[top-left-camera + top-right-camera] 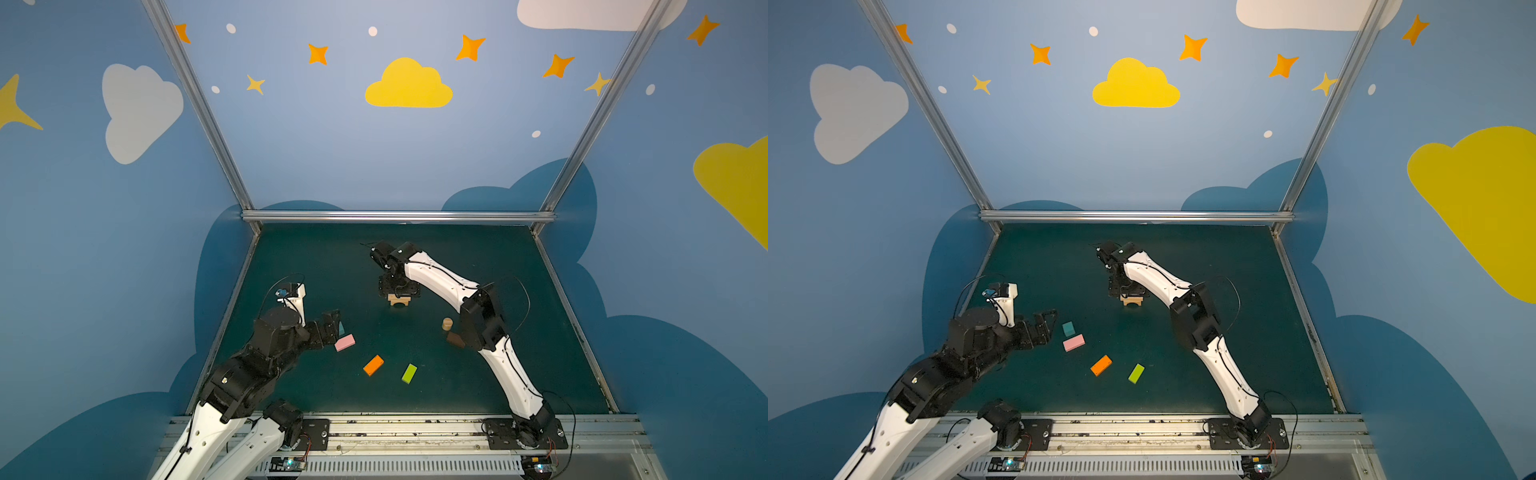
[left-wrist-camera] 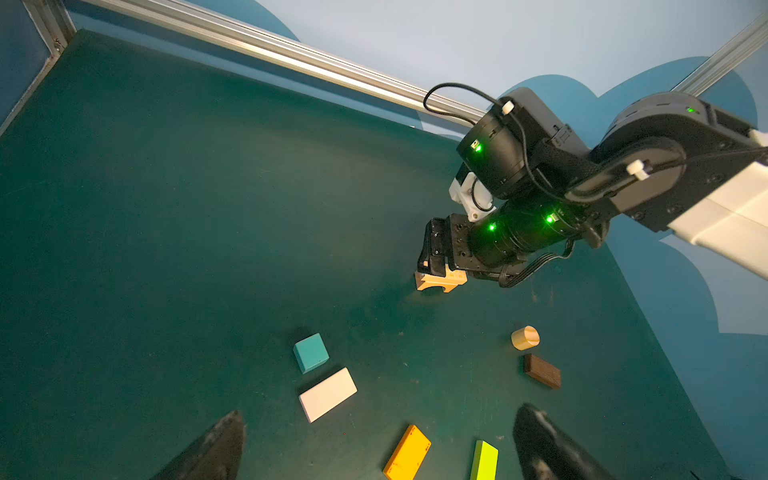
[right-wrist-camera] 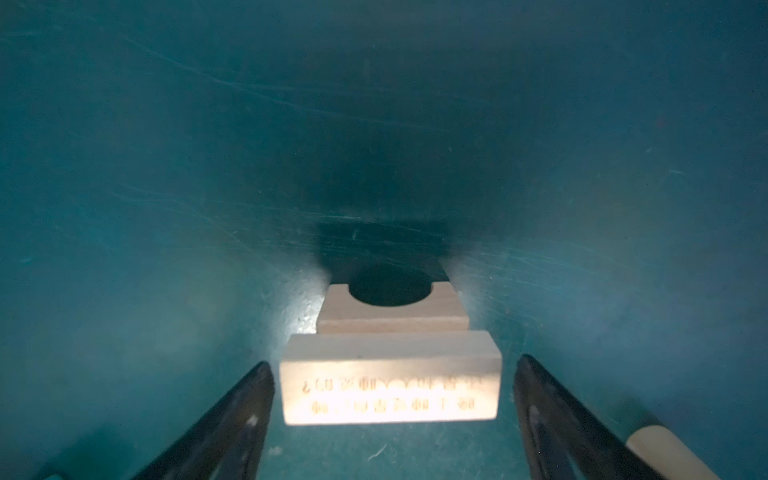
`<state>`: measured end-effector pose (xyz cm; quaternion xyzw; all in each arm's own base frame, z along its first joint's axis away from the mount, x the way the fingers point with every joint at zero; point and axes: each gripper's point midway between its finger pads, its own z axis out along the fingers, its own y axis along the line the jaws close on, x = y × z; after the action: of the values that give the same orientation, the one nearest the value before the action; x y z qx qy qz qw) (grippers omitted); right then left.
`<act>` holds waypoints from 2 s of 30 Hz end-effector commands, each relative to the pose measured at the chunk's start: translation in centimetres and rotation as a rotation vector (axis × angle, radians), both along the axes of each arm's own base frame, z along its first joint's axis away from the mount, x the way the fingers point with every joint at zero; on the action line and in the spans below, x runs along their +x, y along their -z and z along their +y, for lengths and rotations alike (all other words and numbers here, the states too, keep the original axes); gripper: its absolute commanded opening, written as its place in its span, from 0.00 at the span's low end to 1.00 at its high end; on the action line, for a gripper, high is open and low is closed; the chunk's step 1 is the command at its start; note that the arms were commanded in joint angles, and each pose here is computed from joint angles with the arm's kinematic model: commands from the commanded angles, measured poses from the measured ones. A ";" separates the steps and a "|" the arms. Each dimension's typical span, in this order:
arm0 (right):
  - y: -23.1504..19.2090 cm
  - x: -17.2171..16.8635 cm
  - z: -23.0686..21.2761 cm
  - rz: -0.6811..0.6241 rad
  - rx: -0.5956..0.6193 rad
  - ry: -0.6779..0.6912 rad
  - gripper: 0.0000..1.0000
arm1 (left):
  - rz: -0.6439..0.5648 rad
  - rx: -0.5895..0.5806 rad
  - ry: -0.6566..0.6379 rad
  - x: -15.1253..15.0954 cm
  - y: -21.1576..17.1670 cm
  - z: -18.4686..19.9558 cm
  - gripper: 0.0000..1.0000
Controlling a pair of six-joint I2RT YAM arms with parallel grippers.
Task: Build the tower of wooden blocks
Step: 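Open the right gripper to release the cream block on the arch, then raise the right gripper from the stack while the left gripper nears the orange block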
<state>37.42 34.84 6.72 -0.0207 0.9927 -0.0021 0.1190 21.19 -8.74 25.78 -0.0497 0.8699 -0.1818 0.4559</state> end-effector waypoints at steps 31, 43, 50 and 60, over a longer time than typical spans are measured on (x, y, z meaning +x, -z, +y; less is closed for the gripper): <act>-15.9 -1.8 -3.2 -0.339 0.248 -0.069 0.88 | 0.137 0.095 -0.024 1.3 3.5 -0.1 1.00; -17.5 -4.2 -8.4 -0.454 0.370 -0.007 0.88 | 0.257 0.108 -0.020 1.9 5.7 -1.1 0.97; -17.1 -5.5 -11.2 -0.534 0.419 0.044 0.88 | 0.398 0.118 -0.016 2.1 8.5 -2.1 0.95; -16.1 -7.3 -13.2 -0.595 0.464 0.028 0.88 | 0.520 0.002 -0.106 0.7 10.3 -4.0 0.89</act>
<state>29.85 22.07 21.29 0.0168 0.9060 0.1996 0.3728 22.76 -12.13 15.20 -0.1077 0.9591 -0.1226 0.2312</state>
